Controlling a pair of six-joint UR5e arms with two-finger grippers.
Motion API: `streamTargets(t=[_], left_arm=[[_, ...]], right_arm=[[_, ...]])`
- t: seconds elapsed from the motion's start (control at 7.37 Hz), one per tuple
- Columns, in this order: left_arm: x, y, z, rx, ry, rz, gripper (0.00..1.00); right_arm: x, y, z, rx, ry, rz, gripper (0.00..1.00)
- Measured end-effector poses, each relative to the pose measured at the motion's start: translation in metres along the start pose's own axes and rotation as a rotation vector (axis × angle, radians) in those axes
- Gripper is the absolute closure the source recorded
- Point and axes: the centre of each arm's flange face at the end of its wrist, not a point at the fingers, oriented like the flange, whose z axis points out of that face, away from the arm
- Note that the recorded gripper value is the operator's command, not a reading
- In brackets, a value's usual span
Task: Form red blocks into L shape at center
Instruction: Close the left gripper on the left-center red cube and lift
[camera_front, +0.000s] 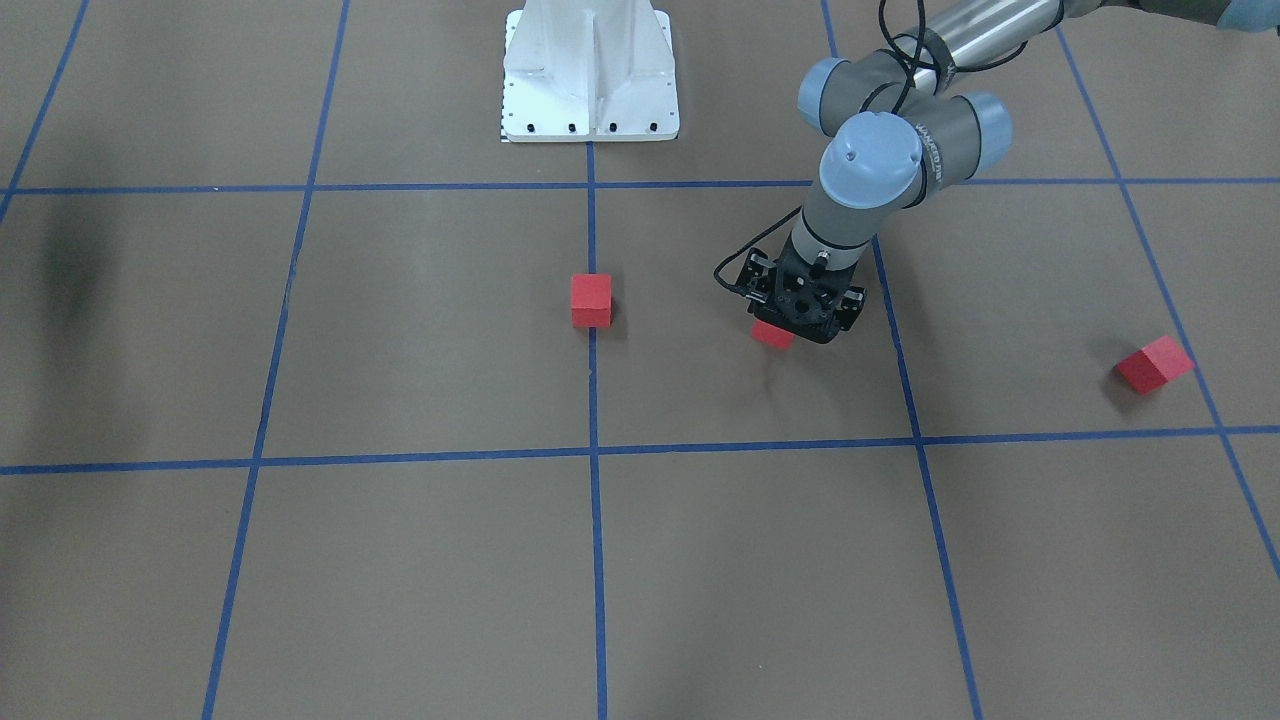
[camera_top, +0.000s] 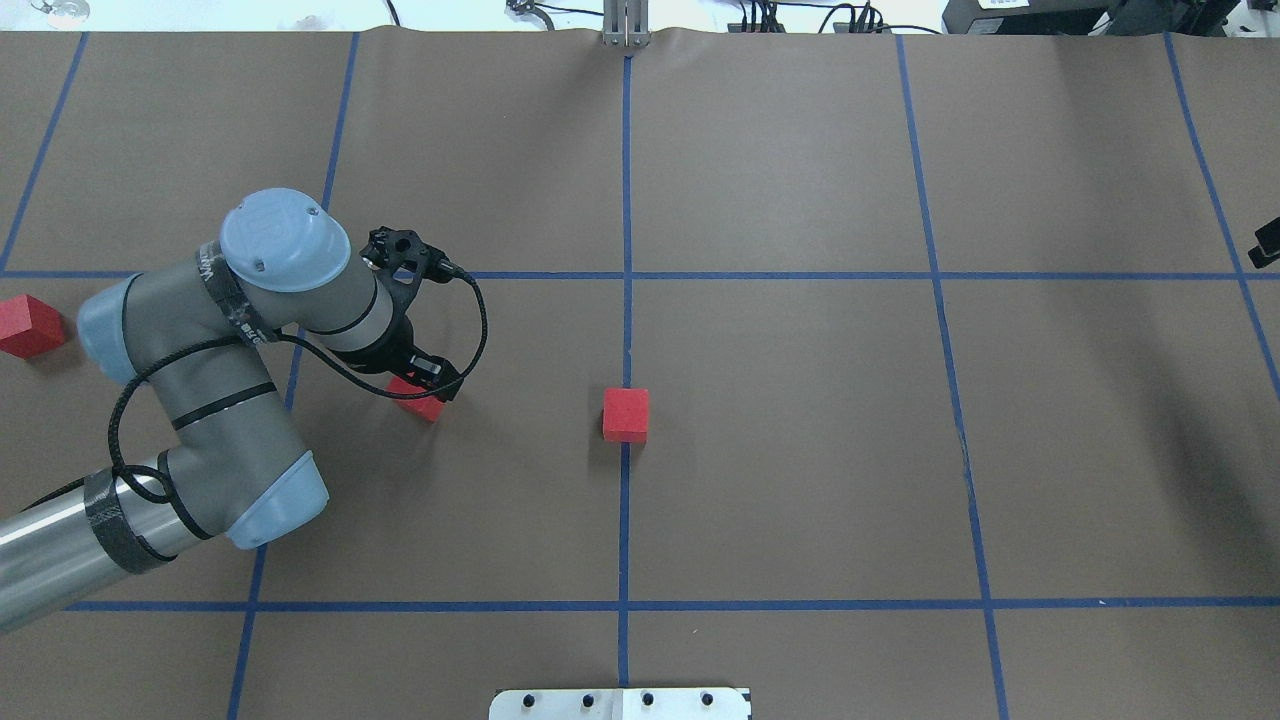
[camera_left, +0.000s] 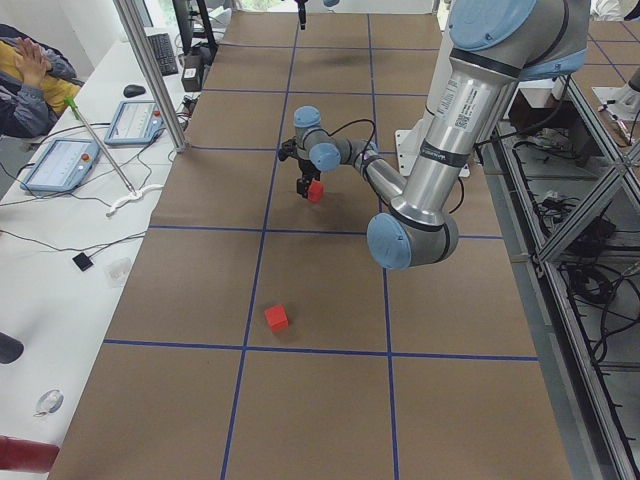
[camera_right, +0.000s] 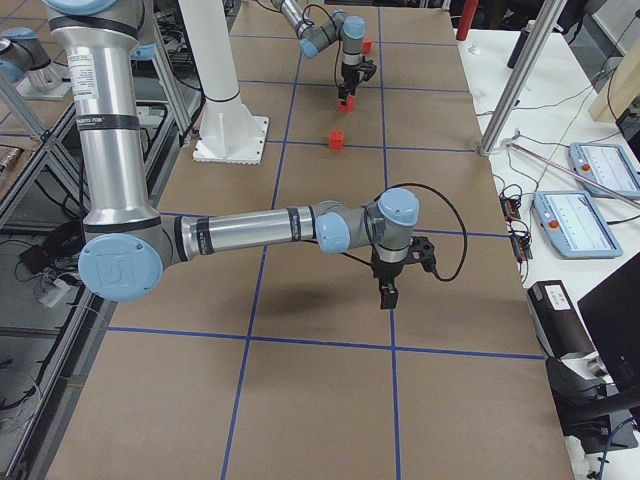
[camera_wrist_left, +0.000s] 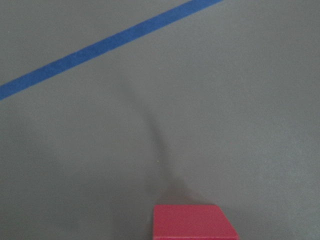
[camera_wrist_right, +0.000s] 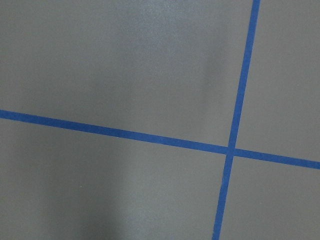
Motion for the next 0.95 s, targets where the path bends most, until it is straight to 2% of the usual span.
streamTargets(t=[0.41, 0.95], left_arm=[[0.0012, -0.0002, -0.0001, -0.001, 0.002, 0.001, 0.32], [0.0031, -0.0013, -0.0014, 0.000, 0.004, -0.011, 0.50]], right_arm=[[0.0000, -0.0005, 0.0001, 0.000, 0.000, 0.000, 0.00], [-0.0002, -0.0013, -0.0001, 0.000, 0.000, 0.000, 0.00]])
